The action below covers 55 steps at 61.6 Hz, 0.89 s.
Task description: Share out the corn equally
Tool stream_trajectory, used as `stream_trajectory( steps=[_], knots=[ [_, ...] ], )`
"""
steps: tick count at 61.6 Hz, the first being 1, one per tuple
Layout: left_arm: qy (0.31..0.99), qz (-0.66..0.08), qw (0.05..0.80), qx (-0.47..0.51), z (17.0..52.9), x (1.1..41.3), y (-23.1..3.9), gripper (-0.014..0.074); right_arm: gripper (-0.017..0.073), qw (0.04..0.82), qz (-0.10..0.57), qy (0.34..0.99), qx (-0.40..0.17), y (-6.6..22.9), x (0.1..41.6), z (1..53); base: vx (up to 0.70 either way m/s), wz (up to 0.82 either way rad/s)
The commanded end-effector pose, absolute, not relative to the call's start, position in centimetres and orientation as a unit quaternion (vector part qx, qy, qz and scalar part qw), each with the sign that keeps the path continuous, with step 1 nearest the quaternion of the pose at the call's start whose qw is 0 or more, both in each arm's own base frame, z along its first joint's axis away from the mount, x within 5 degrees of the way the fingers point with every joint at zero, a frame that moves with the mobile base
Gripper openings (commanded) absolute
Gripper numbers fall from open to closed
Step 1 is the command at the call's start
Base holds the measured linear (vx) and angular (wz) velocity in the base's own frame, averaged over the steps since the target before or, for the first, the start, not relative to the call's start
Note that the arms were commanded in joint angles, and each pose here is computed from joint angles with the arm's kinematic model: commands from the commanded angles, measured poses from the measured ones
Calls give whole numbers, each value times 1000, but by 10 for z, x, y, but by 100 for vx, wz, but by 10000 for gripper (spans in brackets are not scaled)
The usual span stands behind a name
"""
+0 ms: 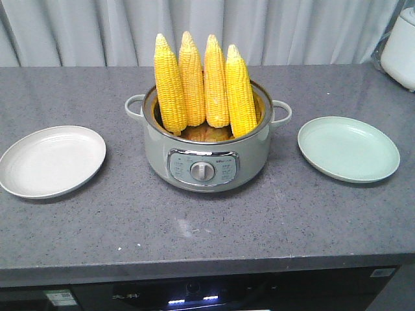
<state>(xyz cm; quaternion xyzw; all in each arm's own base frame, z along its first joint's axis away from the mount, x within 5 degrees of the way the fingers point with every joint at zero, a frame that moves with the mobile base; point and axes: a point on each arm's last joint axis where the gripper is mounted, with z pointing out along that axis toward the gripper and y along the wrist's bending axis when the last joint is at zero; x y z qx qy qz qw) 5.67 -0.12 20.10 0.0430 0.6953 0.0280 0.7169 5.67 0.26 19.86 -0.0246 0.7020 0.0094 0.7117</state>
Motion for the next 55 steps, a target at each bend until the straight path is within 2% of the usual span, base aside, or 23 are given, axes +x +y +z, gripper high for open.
stream_trajectory(
  steps=[1,55],
  knots=[
    [662,23,748,37,208,55,-1,-7,-4,736,5,677,-28,3,56,203,5,0],
    [662,23,748,37,208,55,-1,-7,-4,736,5,677,-28,3,56,203,4,-1]
  ],
)
